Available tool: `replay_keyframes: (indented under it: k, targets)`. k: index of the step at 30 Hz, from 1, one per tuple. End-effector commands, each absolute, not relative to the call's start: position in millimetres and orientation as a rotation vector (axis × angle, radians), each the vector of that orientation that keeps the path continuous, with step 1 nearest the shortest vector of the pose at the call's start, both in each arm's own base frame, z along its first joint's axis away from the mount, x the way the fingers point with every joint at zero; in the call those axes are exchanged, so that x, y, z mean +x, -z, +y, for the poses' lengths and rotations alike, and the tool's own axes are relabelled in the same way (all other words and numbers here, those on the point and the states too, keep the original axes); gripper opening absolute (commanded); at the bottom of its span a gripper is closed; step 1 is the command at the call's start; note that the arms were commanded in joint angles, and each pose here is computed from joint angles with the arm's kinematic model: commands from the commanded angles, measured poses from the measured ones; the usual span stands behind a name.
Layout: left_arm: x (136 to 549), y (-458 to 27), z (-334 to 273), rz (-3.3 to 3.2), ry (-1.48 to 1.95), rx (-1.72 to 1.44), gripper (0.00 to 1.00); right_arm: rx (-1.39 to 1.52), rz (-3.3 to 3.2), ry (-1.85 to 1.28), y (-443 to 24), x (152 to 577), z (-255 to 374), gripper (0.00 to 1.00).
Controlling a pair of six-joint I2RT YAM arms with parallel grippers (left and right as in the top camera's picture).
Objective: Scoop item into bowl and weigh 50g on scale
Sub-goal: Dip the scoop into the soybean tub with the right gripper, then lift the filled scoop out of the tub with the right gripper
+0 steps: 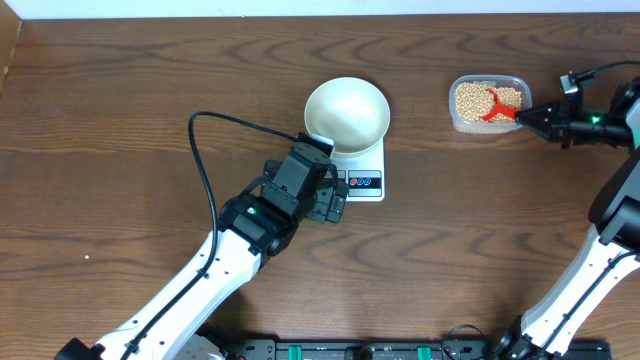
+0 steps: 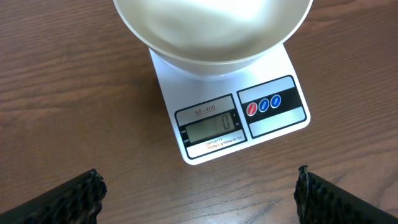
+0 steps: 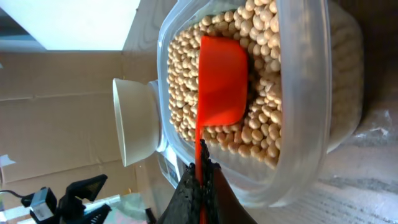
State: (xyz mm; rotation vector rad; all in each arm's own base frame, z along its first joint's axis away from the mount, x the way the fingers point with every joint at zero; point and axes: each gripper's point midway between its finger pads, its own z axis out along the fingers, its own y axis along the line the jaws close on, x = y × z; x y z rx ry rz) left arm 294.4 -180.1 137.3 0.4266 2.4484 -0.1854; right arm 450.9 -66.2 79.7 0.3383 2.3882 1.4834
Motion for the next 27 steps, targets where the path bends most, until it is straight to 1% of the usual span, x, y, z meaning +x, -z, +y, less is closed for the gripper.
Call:
replay_keyframes:
  k: [1,6,21,27]
  targets:
    - [294.5,-137.9,-176.3,2.445,0.163,0.425,0.99,0.355,2.386,-1.537,-72.1,451.6,-49.9,0.01]
    - [294.5,-137.9,-176.3,2.446,0.163,0.424,0.99,0.385,2.386,-1.546,-62.8,449.1,-49.0,0.01]
    - [294.5,-137.9,-176.3,2.446,0.163,0.424,0.99,0.467,2.110,-1.712,-100.6,439.9,-82.4,0.01]
    - [294.5,-137.9,-176.3,2.446,0.163,0.424,0.99,0.486,2.065,-1.722,-106.3,435.9,-91.9,0.01]
